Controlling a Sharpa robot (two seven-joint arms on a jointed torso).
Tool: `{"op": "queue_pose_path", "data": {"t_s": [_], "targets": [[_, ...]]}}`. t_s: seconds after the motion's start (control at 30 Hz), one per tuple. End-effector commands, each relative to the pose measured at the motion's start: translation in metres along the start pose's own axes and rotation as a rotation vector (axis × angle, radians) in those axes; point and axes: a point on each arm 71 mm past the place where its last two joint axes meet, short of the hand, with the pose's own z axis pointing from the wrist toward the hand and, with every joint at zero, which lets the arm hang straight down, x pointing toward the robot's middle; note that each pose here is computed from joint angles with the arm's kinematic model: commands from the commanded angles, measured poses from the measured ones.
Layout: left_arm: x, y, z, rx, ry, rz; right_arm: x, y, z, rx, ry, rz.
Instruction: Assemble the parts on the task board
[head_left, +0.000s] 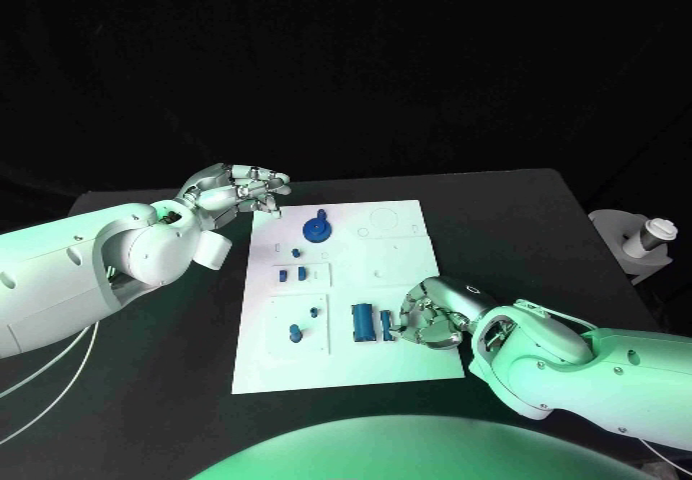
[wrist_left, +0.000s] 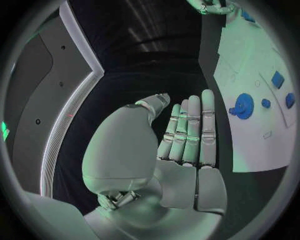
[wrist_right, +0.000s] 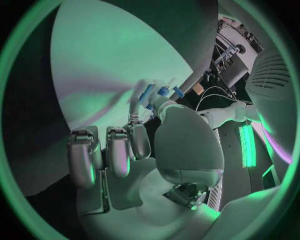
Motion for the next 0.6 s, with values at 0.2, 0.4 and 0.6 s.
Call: {"op": "queue_pose_path", "data": {"t_s": [0.2,0.4,0.6], "targets": [[0.0012,-0.0017,-0.0003,0.026,0.007,-0.006,-0.007,0.002,-0.001,-0.069,-0.057,0.084],[-0.0035,-0.0004,-0.0008,0.063,-0.042,-0.015,-0.037,-0.001,0.009,-0.192,-0.120,0.298],[-0.0129,0.0033,0.0033,0.109,-0.140,-0.026,-0.075,-0.023,0.039,-0.202,-0.186,0.536]]}}
